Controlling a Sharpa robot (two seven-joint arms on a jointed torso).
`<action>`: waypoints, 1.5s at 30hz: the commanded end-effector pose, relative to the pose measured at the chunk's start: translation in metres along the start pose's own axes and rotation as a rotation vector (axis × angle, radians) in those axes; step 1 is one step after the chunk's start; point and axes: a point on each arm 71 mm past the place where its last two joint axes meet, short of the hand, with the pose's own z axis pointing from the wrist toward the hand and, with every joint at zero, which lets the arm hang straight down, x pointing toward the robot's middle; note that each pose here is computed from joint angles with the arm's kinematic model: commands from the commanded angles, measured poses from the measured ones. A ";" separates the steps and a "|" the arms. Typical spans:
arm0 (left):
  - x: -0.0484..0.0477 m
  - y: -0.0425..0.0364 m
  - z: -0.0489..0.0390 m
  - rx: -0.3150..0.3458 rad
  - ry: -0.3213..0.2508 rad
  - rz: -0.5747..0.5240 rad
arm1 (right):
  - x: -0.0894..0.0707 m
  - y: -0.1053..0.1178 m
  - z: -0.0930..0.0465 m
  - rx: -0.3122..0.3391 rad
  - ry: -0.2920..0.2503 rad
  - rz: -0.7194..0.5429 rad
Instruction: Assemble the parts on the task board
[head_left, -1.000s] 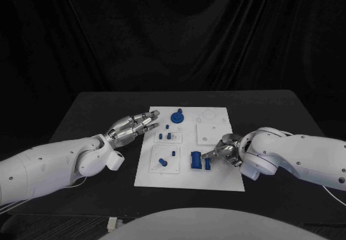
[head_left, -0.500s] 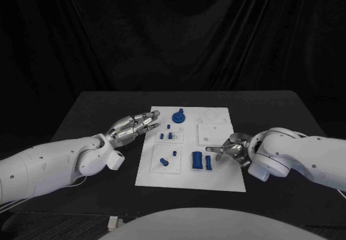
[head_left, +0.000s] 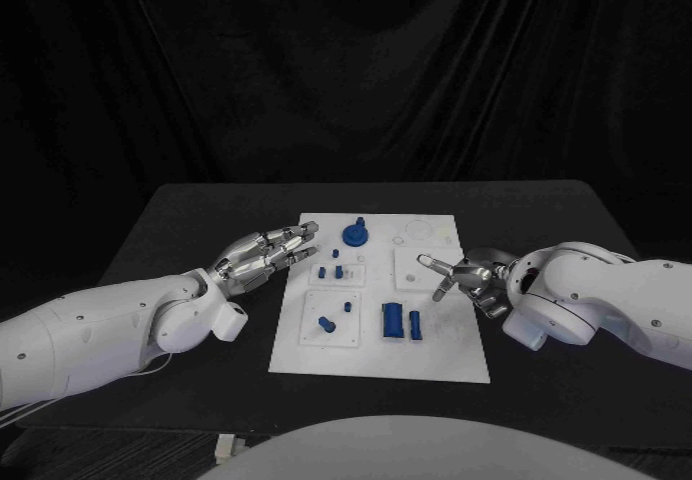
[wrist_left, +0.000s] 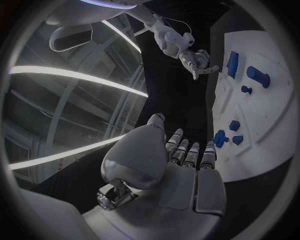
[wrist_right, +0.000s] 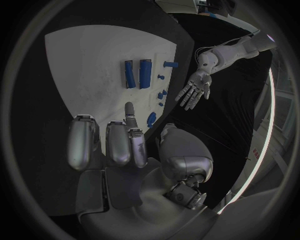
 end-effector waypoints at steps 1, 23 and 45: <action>0.0019 -0.0002 0.0006 0.011 0.010 -0.011 | 0.008 0.001 0.002 -0.034 0.047 0.016; 0.0021 0.0022 -0.0010 0.008 0.009 -0.015 | 0.027 -0.001 0.010 -0.039 0.131 -0.013; 0.0030 0.0079 -0.0046 -0.004 0.006 -0.023 | 0.025 0.001 0.008 -0.072 0.089 0.014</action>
